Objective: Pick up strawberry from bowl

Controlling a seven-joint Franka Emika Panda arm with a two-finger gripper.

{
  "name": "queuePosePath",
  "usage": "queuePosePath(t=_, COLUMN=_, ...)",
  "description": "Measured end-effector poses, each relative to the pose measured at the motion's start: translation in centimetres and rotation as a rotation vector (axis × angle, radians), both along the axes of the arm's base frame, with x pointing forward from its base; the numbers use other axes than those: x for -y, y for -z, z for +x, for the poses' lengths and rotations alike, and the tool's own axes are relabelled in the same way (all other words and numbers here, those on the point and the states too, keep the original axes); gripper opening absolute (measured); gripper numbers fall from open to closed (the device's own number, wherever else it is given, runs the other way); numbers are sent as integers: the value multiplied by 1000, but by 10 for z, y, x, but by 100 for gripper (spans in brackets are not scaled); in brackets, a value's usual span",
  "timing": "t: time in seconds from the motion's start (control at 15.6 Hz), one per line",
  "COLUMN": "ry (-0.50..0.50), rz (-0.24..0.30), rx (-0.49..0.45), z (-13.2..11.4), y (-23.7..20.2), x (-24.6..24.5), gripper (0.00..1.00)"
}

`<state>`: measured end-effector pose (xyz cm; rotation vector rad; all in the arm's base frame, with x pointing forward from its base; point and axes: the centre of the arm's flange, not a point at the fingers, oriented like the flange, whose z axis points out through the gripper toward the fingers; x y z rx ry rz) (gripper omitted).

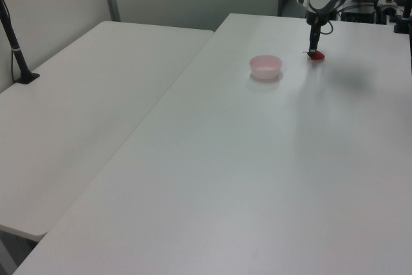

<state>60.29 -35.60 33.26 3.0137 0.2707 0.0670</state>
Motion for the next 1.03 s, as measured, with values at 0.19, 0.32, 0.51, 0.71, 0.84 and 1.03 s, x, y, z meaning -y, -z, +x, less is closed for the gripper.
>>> queuePosePath(t=0.19, ry=70, rz=-6, rx=60, z=23, y=-37, x=-38, gripper=100)
queuePosePath(t=0.32, ry=145, rz=13, rx=73, z=41, y=-68, x=-91, gripper=100)
queuePosePath(t=0.51, ry=201, rz=46, rx=19, z=48, y=-114, x=-181, gripper=100)
queuePosePath(t=0.71, ry=261, rz=59, rx=-7, z=43, y=-148, x=-246, gripper=100)
queuePosePath(t=0.84, ry=304, rz=62, rx=-20, z=38, y=-165, x=-289, gripper=100)
queuePosePath(t=1.03, ry=319, rz=60, rx=-39, z=24, y=-190, x=-343, gripper=100)
